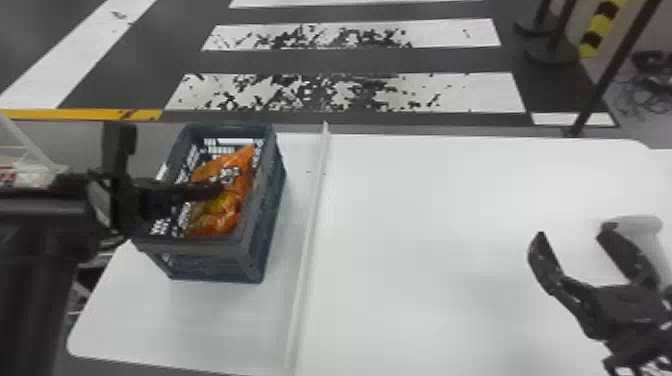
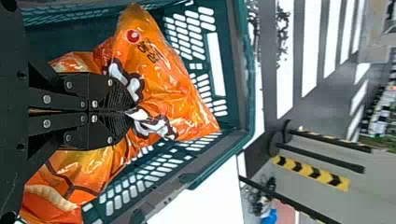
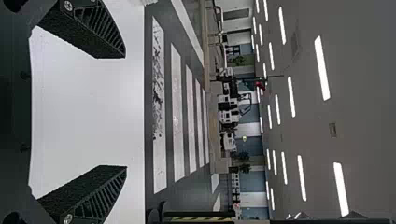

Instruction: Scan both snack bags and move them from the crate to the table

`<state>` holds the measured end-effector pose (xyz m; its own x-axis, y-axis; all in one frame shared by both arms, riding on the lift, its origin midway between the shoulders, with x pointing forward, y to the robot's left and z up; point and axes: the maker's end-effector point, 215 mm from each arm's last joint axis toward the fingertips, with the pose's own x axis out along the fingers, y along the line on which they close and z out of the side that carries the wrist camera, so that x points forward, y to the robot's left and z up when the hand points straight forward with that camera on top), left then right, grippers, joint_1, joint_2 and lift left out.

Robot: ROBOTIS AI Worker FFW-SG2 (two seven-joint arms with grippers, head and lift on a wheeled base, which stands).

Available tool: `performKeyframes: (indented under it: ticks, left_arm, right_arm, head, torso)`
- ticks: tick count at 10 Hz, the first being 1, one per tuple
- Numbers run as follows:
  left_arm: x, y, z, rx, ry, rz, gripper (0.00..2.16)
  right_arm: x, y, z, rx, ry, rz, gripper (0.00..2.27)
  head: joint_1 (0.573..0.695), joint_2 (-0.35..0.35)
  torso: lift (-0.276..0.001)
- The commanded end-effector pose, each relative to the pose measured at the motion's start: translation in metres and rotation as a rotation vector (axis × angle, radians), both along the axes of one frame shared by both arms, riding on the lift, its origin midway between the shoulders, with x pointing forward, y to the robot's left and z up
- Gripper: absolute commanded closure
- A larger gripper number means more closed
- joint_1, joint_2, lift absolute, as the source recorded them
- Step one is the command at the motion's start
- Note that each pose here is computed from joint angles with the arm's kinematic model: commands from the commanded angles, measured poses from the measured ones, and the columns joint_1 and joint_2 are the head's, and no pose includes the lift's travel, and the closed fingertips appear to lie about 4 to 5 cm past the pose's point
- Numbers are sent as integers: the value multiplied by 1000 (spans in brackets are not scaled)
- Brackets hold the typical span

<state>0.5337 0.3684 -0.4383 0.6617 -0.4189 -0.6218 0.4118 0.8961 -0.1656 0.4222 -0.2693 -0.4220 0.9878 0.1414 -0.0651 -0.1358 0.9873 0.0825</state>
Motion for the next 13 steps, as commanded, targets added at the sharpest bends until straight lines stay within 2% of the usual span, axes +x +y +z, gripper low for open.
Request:
performKeyframes:
  ticks: [1,3,4,6,9,11,13]
  left_arm:
    - [3,3,12,-47,-54,9,2132]
    - [6,-2,29,-137,-96,12,2132]
    - [6,-5,33,-165,-109,18,2132]
    - [7,-16,62,-195,-165,5,2132]
    - [4,-35,128,-205,-229,-23,2132]
    - [-2,-57,175,-278,-302,-49,2132]
    - [-18,-99,175,-283,-304,-101,2132]
  right_arm:
    - [0,0,-1,0,2,0,76]
    - [-1,0,-1,0,5,1,80]
    - [-1,0,-2,1,8,1,80]
    - [-1,0,-2,1,8,-1,80]
    - [-3,-1,-1,1,7,-1,80]
    - [-5,-1,-1,1,9,-3,80]
    - [-5,-2,-1,1,9,-4,80]
  head:
    - [695,115]
    - [695,118]
    - [695,115]
    - [695,109]
    - [695,86]
    - [695,76]
    - [695,47]
  torso:
    - [-88]
    - [-88]
    - [-88]
    - [-88]
    - [-88]
    - [-88]
    - [-88]
